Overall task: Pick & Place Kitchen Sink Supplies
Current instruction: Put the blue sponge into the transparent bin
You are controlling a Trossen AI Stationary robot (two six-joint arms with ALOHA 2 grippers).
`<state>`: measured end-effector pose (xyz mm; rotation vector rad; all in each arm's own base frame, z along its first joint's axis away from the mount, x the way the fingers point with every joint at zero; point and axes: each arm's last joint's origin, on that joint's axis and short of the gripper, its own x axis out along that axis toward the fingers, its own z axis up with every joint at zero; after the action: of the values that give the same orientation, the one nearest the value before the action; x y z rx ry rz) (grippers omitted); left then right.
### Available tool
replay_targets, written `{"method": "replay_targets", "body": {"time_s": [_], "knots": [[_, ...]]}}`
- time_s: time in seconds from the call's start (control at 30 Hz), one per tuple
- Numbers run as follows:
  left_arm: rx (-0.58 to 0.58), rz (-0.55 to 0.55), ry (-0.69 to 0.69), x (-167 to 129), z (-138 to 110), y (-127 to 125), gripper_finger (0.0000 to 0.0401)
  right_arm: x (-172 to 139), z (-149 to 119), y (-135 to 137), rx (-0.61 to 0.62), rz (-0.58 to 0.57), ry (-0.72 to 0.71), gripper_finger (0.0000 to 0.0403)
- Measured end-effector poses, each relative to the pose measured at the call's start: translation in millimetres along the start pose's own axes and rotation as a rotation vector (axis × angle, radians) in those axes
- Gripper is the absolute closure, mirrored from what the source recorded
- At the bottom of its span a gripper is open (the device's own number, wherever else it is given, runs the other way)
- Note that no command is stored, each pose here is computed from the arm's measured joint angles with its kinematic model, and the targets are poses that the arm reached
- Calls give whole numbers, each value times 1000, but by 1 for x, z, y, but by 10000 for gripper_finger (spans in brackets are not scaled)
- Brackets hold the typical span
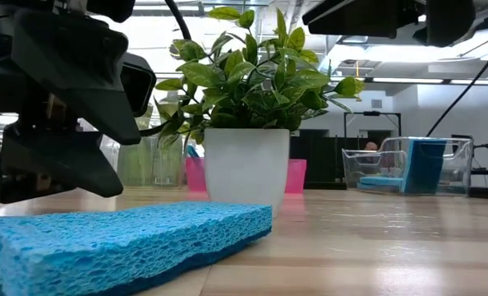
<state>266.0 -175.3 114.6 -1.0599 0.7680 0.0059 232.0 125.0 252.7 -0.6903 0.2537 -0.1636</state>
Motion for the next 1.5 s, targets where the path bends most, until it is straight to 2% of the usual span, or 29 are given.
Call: {"method": "replay_targets", "body": {"time_s": [0.37, 0.6, 0.7, 0.97, 1.5], "knots": [[40, 7, 7, -1, -4, 2, 229, 0, 0, 0, -52, 0, 0, 244], [61, 17, -59, -3, -15, 0, 229, 0, 0, 0, -53, 0, 0, 244], [63, 18, -68, -1, -16, -2, 229, 0, 0, 0, -89, 1, 0, 244], [59, 10, -20, 17, -19, -8, 229, 2, -1, -3, -117, -11, 7, 244], [51, 36, 29, 19, -20, -6, 229, 10, -5, -11, -110, -45, 29, 244]]}}
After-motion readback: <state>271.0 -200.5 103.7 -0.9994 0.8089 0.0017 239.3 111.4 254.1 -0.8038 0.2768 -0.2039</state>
